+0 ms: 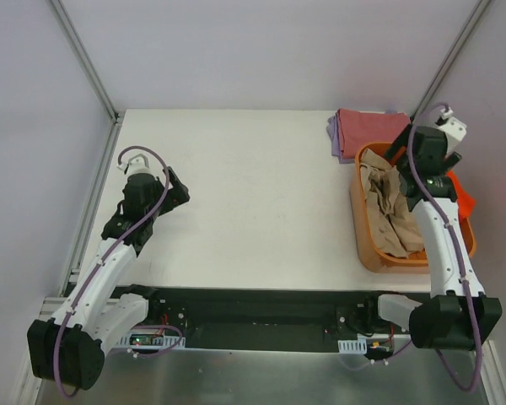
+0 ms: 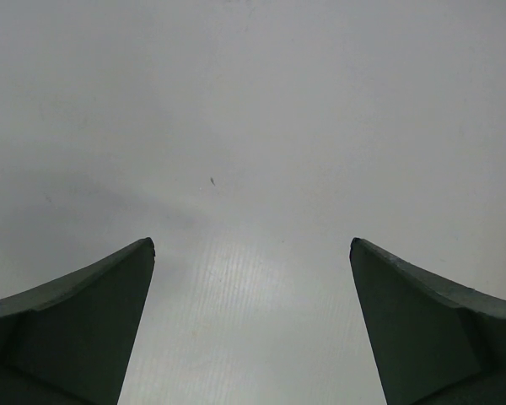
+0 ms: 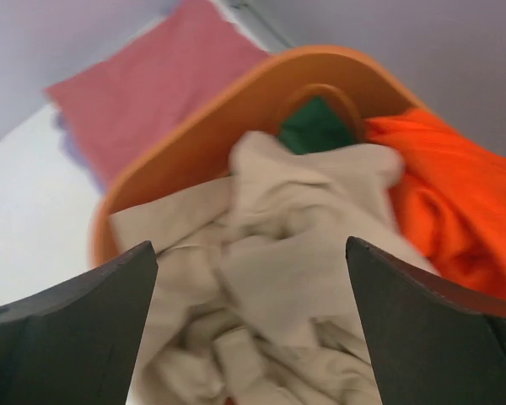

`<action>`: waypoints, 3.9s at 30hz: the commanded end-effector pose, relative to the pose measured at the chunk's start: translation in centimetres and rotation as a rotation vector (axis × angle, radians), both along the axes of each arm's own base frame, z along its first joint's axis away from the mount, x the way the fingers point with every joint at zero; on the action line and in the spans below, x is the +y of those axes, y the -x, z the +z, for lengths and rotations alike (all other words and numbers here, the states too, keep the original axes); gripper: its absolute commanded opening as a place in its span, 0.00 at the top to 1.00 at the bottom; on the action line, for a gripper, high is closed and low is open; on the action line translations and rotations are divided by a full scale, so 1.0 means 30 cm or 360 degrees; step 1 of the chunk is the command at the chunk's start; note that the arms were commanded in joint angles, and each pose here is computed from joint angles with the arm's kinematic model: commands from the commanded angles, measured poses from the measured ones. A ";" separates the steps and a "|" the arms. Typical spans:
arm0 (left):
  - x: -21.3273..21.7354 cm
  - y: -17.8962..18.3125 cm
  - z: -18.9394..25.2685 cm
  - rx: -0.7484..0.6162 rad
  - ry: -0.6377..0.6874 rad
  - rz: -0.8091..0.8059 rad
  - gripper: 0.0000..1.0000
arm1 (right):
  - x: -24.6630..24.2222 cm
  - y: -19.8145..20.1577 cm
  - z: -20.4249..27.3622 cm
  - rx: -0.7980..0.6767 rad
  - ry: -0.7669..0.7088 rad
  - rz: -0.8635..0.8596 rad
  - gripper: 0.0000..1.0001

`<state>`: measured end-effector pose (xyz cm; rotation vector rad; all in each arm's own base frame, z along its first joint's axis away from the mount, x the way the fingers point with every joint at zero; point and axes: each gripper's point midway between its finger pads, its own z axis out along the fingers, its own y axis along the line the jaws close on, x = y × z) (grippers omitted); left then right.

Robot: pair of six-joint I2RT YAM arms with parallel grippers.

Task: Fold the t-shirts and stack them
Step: Grab crumpled tshirt from bin with the right arm, then move the tshirt to the center of the board, then flatten out the tshirt

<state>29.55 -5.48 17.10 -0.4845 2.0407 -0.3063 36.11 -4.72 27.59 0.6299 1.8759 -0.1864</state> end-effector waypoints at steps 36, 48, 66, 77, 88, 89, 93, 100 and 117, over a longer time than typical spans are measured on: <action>-0.044 -0.042 0.024 -0.0005 0.0027 -0.0117 0.01 | 0.129 0.148 0.712 -0.0573 -0.0142 0.0509 0.99; -0.023 -0.012 0.046 -0.0045 0.0007 -0.0090 0.01 | 0.760 0.108 1.139 -0.1075 -0.0128 0.1481 0.99; 0.173 0.126 0.156 -0.0343 -0.0049 0.0383 0.01 | 1.265 -0.039 1.127 -0.1257 -0.0305 0.1581 0.99; 0.170 0.097 0.104 -0.0218 -0.0067 0.0402 0.01 | 1.062 -0.052 0.345 -0.0337 -0.0193 0.1455 0.80; -0.014 -0.057 -0.003 0.0084 0.0063 0.0039 0.01 | 0.780 0.196 -0.141 0.0009 0.0171 0.1444 0.04; -0.038 -0.083 0.003 0.0095 0.0086 -0.0006 0.01 | 0.759 0.191 -0.156 0.0032 0.0197 0.1396 0.04; -0.115 -0.181 -0.034 0.0188 0.0131 -0.0159 0.01 | 0.699 0.174 -0.227 0.0152 0.0307 0.1263 0.04; -0.255 -0.260 -0.130 0.0350 0.0221 -0.0512 0.05 | 0.734 0.177 -0.290 0.0254 0.0295 0.1344 0.04; -0.329 -0.336 -0.312 0.0507 0.0268 -0.0717 0.86 | 0.826 0.145 -0.393 0.0515 0.0529 0.1568 0.04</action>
